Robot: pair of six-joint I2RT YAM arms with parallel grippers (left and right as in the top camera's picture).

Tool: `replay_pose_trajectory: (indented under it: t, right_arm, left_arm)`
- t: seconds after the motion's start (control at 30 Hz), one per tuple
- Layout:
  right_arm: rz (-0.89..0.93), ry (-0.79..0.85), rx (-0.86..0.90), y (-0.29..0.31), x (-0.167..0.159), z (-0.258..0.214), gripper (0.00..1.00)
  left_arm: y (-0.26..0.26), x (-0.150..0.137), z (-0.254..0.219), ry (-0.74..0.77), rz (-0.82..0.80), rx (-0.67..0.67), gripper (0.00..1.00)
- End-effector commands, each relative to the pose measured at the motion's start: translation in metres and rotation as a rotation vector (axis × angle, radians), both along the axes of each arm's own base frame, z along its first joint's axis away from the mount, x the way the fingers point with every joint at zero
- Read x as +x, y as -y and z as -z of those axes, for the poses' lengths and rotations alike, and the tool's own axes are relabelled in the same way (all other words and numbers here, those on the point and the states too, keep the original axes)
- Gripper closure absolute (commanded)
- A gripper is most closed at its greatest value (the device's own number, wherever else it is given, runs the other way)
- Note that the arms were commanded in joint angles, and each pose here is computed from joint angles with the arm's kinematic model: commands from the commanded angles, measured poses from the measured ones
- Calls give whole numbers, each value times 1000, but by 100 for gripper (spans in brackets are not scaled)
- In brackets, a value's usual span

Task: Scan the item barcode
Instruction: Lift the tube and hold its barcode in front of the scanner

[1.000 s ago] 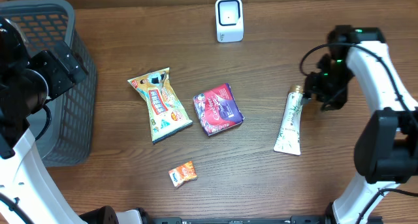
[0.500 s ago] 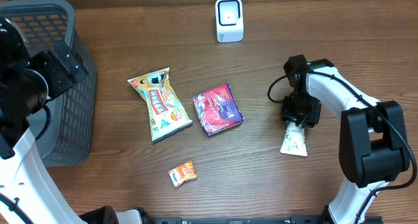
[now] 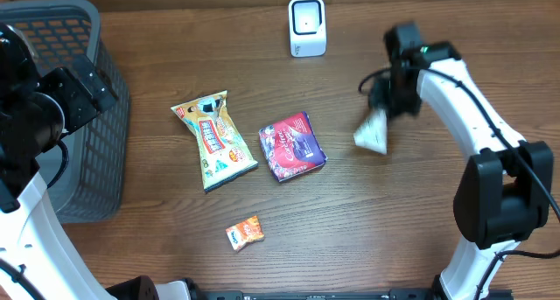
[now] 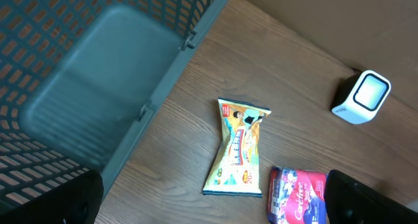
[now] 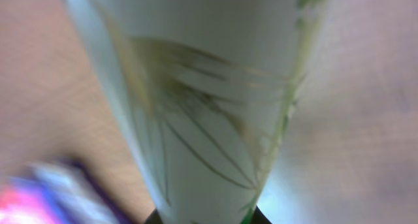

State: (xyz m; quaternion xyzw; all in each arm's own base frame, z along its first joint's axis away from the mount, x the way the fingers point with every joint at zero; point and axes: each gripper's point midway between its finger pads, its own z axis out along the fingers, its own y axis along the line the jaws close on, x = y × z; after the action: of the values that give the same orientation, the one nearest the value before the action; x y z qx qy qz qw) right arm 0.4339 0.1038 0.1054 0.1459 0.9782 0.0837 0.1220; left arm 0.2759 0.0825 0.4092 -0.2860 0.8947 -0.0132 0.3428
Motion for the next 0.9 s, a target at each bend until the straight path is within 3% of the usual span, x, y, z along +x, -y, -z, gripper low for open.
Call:
replay_pose_trajectory:
  t: [0.0, 0.17, 0.33, 0.5, 0.7, 0.87]
  right_arm:
    - [-53, 273, 184, -36, 56, -64, 96]
    - [33, 568, 417, -66, 123, -114, 96]
    - [124, 681, 598, -97, 166, -108, 96]
    - [124, 708, 728, -144, 180, -86, 96]
    - [139, 701, 691, -166, 182, -61, 96]
    - [80, 728, 685, -170, 184, -77, 96]
  left_arm:
    - [-3, -1, -2, 7, -23, 1, 0]
    - [-3, -1, -2, 7, -23, 1, 0]
    - [-3, -1, -2, 7, -23, 1, 0]
    - [-3, -1, -2, 7, -23, 1, 0]
    - [-3, -1, -2, 7, -23, 1, 0]
    - [-3, -1, -2, 7, -23, 1, 0]
